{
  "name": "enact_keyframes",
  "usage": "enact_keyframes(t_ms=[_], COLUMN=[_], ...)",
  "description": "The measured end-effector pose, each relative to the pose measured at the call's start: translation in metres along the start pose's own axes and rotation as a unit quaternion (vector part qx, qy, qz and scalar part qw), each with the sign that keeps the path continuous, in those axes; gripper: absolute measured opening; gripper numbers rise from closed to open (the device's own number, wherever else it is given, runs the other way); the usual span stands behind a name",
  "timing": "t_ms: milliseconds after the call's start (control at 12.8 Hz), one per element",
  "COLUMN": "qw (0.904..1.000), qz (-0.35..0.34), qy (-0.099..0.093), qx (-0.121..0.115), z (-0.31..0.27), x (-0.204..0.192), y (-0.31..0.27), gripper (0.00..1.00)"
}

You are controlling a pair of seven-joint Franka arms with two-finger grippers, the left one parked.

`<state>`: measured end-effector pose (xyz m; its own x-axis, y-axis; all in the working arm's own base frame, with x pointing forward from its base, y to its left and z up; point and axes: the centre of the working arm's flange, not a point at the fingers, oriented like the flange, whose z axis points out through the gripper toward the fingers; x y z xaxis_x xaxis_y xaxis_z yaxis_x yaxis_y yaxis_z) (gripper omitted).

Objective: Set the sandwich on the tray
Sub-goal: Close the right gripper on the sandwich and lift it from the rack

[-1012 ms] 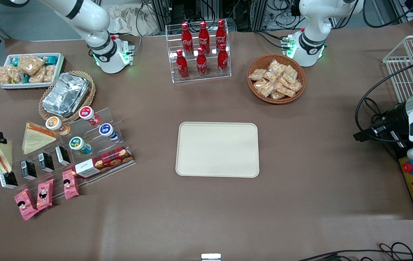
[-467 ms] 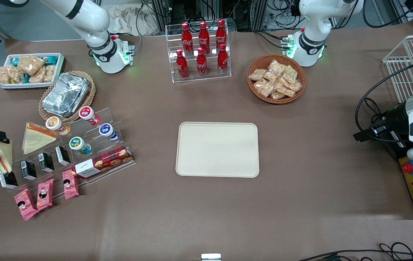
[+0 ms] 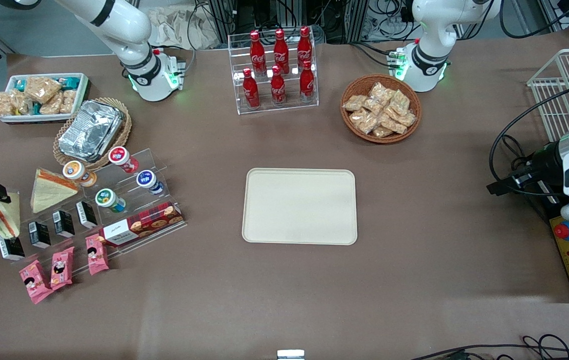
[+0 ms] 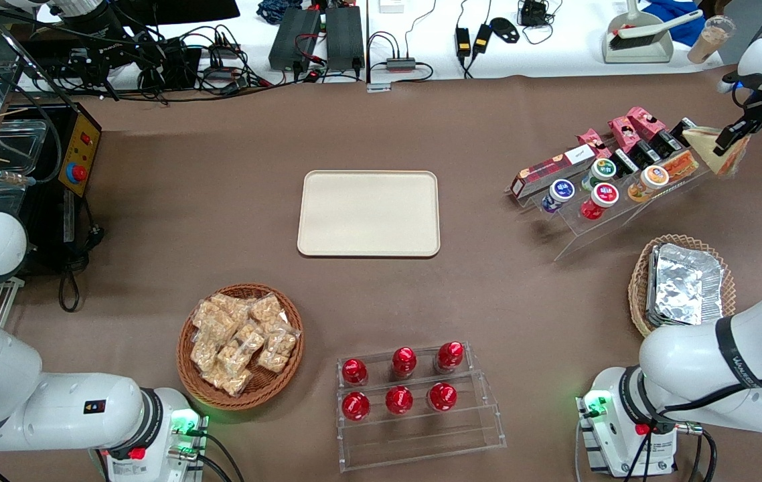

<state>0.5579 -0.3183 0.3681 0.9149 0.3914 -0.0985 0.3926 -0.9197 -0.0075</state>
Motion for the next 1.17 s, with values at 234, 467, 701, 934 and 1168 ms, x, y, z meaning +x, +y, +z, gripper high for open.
enact_keyframes(t_ms=[234,467,701,934,1168], qw=[1.0,0.9999,0.9998,0.9994,0.9979], qz=[-0.001,-0.006,-0.016,-0.031,-0.064], qy=[0.003,0.005,0.007,0.009,0.008], qx=[-0.004,-0.008,-0.011,-0.01,-0.006], z=[-0.011,-0.055,-0.089,-0.114,-0.161], x=[0.003,0.012,0.02,0.03,0.055], y=[0.001,0.001,-0.01,-0.028,-0.069], gripper=[0.35,0.26,0.26,0.26,0.26])
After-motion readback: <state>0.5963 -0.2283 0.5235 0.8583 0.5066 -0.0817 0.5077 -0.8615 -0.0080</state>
